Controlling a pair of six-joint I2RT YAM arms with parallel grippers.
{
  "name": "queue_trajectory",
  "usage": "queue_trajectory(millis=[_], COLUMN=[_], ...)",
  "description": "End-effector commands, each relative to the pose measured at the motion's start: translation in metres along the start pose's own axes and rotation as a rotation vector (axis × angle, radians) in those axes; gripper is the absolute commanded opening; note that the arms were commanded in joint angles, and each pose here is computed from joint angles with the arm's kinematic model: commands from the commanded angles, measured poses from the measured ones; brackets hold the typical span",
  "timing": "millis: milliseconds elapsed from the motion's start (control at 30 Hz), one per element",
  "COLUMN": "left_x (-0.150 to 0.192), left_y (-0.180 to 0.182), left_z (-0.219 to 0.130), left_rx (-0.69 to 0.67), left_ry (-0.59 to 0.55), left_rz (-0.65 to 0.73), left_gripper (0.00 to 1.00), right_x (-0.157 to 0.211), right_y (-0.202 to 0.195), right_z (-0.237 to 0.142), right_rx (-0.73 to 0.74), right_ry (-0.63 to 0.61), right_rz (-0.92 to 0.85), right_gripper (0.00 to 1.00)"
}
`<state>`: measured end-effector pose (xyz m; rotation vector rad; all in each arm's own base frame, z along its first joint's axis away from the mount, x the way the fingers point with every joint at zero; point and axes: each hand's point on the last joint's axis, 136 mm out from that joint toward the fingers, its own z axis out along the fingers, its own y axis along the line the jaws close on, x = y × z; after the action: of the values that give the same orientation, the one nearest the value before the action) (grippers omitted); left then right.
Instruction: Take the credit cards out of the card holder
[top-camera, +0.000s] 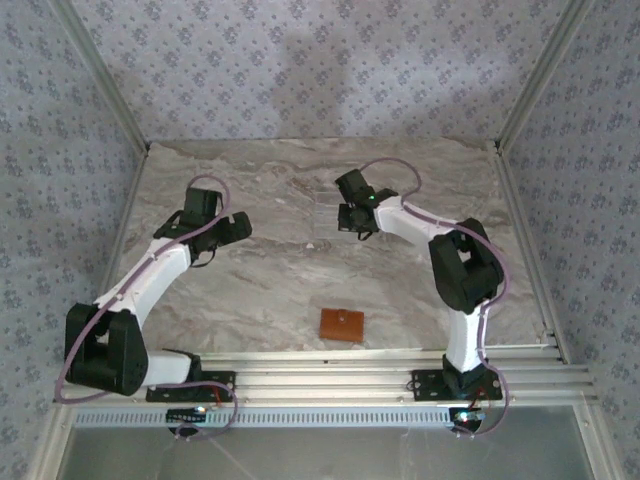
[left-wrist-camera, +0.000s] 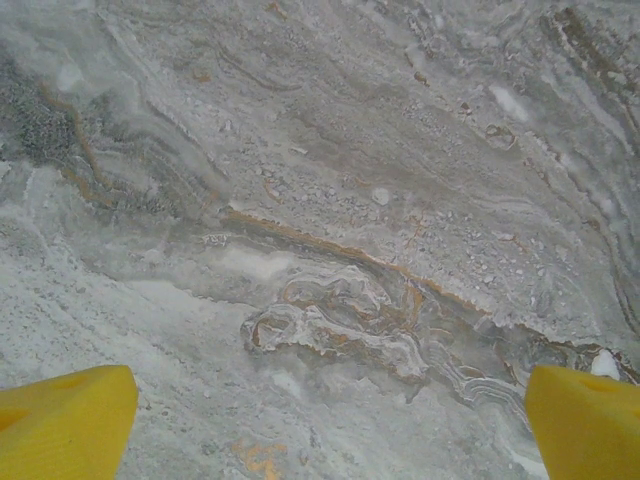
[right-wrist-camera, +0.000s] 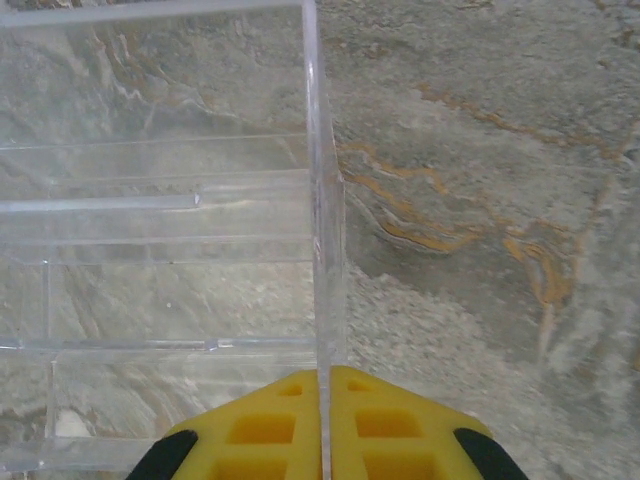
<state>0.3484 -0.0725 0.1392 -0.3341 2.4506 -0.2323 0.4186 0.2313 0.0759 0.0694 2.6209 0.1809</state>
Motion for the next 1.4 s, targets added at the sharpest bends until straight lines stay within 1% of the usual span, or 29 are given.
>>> queue_trajectory(millis=[0,233,567,700,767,800,1000,1100,1167,1233,1300,1367], left_x=[0.005,0.014,0.012,0.012,0.011,0.010,0.008,0.008,0.008,0.008,0.007,0.005], left_y=[-0.001,0.003,0.003,0.003,0.002,0.001,-0.001,-0.008,-0.013,-0.015,-0.016,-0.016], left_z=[-0.007,-0.003,-0.003,-0.003,-0.004,-0.004,-0.008,-0.009,-0.010,-0.010,-0.011,-0.012], left_rx=[0.012,0.002,0.000,-0.001,0.002,0.006,0.012,0.045,0.067,0.076,0.078,0.075], left_ry=[0.012,0.033,0.031,0.030,0.030,0.031,0.036,0.047,0.060,0.067,0.066,0.062], left_rz=[-0.009,-0.011,-0.008,-0.006,-0.004,-0.002,0.007,0.017,0.028,0.034,0.040,0.047], left_gripper=[0.99,0.99,0.99,0.99,0.99,0.99,0.99,0.98,0.97,0.97,0.97,0.97], right_x=[-0.008,-0.005,0.000,-0.002,-0.002,-0.004,-0.012,-0.008,0.000,0.019,0.037,0.062], right_y=[0.006,0.005,0.003,0.002,0.002,0.002,0.000,0.006,0.018,0.028,0.031,0.036], right_z=[-0.001,0.002,0.010,0.008,0.005,0.001,-0.031,-0.050,-0.062,-0.077,-0.090,-0.104], right_rx=[0.039,0.065,0.074,0.080,0.080,0.083,0.064,0.001,-0.097,-0.175,-0.214,-0.285], right_ry=[-0.035,-0.028,0.000,-0.007,-0.007,-0.010,-0.032,-0.018,0.002,0.041,0.073,0.126], right_rz=[0.063,0.033,0.030,0.028,-0.007,-0.011,-0.058,-0.140,-0.258,-0.412,-0.556,-0.707], right_gripper=[0.09,0.09,0.12,0.21,0.26,0.29,0.37,0.43,0.48,0.51,0.55,0.60])
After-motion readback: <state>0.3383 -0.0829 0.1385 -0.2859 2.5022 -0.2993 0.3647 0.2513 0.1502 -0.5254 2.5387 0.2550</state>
